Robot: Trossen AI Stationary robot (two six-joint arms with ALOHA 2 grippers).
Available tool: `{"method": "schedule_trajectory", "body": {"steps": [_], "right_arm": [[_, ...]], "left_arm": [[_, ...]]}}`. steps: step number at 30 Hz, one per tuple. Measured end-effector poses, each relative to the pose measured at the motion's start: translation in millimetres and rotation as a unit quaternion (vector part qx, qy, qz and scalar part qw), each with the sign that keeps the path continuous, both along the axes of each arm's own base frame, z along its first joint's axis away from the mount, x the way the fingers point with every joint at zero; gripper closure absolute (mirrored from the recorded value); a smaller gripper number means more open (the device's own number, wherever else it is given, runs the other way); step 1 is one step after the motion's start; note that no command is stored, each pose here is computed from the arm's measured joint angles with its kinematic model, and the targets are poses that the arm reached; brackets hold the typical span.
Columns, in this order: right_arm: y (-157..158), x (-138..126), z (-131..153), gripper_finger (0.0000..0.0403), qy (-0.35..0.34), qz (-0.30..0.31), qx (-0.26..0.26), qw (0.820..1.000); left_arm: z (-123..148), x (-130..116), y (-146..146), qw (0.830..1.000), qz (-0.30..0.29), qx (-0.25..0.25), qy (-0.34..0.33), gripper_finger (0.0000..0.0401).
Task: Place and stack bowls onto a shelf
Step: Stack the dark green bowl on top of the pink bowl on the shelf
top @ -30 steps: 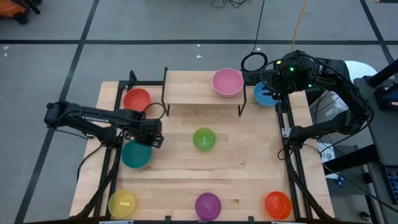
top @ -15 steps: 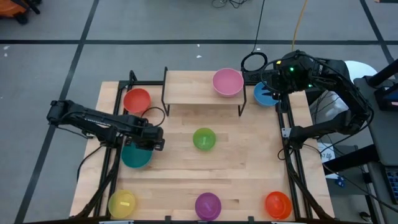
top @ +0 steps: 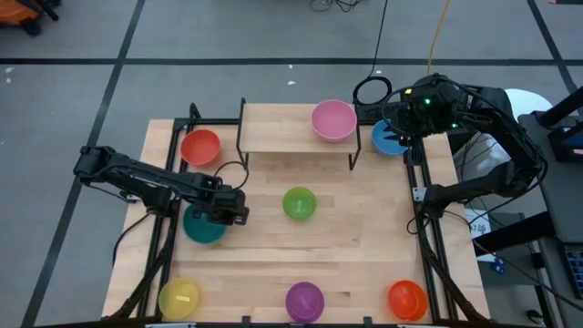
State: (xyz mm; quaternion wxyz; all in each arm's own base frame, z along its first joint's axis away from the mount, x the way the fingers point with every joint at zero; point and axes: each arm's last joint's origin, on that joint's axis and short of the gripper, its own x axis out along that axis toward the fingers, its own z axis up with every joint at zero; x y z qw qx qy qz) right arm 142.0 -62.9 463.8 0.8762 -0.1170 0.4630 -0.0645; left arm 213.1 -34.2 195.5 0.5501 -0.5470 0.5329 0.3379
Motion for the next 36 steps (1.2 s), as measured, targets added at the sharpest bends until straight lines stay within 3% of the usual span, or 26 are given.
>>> {"method": "schedule_trajectory", "body": {"steps": [13, 21, 23, 30, 36], "right_arm": [[0.0, 0.0, 0.0, 0.0325, 0.000, 0.000, 0.000, 1.000], [0.0, 0.0, 0.0, 0.0325, 0.000, 0.000, 0.000, 1.000], [0.0, 0.0, 0.0, 0.0325, -0.001, -0.001, 0.001, 1.000], [0.0, 0.0, 0.0, 0.0325, -0.001, -0.003, 0.002, 1.000], [0.0, 0.0, 0.0, 0.0325, -0.001, -0.003, 0.002, 1.000]], "left_arm": [[-0.4, -0.1, -1.3, 1.000, -0.008, 0.000, 0.004, 0.0316], [27.9, 14.7, -4.0, 0.998, -0.034, 0.017, -0.057, 0.0316], [31.5, 12.3, -4.0, 0.998, -0.031, 0.028, -0.041, 0.0316], [30.4, -15.3, -8.6, 0.993, 0.022, 0.043, 0.110, 0.0316], [30.4, -17.5, -19.0, 0.992, 0.028, 0.042, 0.113, 0.0316]]}}
